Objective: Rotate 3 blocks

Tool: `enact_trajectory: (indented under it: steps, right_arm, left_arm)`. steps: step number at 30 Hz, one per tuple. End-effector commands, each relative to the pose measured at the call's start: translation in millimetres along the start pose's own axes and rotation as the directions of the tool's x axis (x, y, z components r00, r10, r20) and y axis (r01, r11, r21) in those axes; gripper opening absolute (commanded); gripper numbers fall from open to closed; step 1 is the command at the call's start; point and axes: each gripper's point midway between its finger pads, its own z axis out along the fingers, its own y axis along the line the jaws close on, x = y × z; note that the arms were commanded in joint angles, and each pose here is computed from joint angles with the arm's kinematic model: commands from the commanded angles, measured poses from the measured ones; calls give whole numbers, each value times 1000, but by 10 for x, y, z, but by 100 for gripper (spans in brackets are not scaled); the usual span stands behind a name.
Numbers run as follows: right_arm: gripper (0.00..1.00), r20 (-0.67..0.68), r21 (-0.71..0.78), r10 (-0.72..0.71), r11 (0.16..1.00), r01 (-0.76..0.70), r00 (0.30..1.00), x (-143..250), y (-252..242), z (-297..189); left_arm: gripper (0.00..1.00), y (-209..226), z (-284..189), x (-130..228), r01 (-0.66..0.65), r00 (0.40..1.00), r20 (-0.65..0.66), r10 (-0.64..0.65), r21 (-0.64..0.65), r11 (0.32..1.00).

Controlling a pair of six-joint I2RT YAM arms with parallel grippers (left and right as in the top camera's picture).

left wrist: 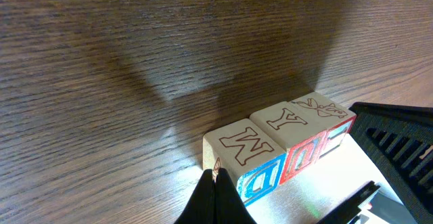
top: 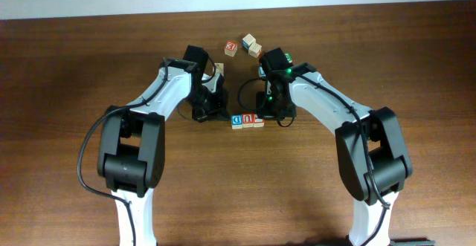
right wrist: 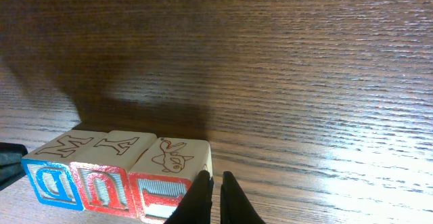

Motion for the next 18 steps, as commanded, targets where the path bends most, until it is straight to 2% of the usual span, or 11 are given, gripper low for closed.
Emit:
enact_trajectory:
  steps: [1,18]
  right_arm:
    - [8,-14,-2,6,1000,-6,1000,28,-34,37]
    - [8,-18,-4,6,1000,-6,1000,36,-31,37]
  left_arm:
    - [0,-17,9,-22,4,1000,7,-4,-9,1000]
    - [0,-2,43,66,-26,999,-21,25,-45,999]
